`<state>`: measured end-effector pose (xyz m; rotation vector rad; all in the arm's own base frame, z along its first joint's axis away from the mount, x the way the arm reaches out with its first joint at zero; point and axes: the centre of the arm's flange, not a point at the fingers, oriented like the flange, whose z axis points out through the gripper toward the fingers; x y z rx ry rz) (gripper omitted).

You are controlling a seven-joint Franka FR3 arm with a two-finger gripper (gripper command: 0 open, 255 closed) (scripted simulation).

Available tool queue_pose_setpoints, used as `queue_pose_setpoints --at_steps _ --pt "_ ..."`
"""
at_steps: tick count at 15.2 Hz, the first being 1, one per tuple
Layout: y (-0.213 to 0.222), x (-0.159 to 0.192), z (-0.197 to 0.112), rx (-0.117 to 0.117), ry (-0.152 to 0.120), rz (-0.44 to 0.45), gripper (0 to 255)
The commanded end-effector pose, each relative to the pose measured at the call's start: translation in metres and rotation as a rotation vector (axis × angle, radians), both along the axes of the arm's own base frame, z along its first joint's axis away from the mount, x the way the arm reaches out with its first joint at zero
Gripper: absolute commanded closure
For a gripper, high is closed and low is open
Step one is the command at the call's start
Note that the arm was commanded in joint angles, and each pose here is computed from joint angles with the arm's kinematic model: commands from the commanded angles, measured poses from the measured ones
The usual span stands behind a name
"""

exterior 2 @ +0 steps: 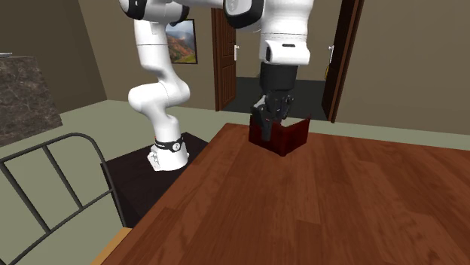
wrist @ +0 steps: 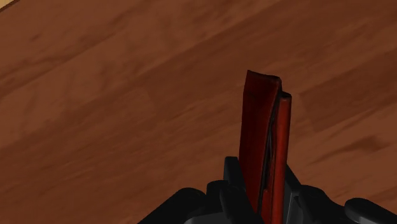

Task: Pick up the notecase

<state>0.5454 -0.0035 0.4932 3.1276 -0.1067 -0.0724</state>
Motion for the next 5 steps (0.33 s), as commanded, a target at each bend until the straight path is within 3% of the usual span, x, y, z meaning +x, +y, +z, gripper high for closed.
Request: queue_pose_setpoints --at_steps 1,5 --pt "0.000 0.000 0.012 0.000 0.000 0.000 255" --pt "0.000 0.000 0.023 0.000 0.000 0.000 255"
